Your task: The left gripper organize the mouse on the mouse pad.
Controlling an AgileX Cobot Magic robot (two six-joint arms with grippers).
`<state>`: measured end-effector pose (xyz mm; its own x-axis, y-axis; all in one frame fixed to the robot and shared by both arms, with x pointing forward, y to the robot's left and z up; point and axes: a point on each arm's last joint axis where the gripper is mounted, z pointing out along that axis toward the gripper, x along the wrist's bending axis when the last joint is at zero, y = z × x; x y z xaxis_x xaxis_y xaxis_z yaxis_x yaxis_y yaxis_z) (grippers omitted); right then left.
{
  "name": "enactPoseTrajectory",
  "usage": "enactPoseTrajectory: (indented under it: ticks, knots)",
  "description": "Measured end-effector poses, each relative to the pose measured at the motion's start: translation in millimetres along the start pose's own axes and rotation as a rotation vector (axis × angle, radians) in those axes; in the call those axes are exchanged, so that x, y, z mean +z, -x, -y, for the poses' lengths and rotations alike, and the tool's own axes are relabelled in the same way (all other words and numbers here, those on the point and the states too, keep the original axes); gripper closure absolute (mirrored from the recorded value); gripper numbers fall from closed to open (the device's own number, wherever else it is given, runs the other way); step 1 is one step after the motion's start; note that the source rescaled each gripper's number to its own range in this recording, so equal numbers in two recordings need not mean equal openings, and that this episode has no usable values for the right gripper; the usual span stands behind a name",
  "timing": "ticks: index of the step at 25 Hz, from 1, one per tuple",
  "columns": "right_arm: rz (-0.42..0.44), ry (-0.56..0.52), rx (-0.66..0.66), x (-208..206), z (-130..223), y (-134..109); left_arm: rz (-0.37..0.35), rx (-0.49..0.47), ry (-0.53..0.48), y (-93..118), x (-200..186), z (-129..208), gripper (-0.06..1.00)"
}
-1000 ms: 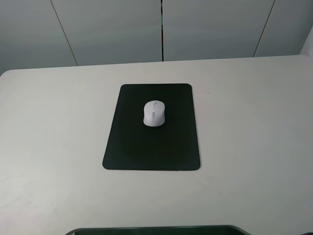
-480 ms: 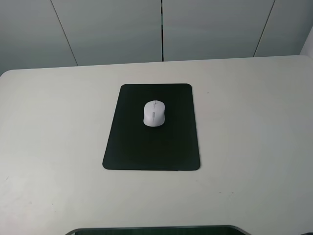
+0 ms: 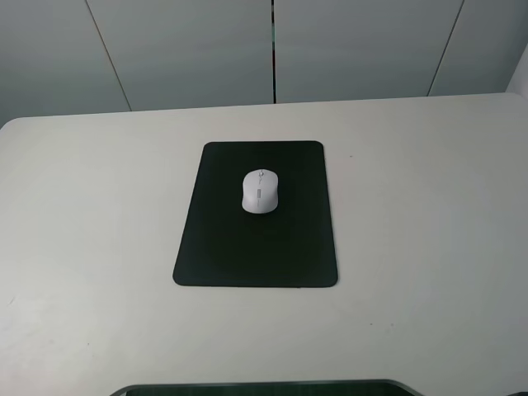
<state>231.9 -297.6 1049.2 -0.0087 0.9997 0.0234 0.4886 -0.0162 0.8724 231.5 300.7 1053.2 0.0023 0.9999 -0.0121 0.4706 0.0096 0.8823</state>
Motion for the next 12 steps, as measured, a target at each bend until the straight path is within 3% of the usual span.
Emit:
enactPoseTrajectory:
  ticks: [12]
  knots:
    - [0.000, 0.000, 0.000, 0.0, 0.0, 0.0, 0.004, -0.062, 0.000, 0.3, 0.0, 0.0, -0.06]
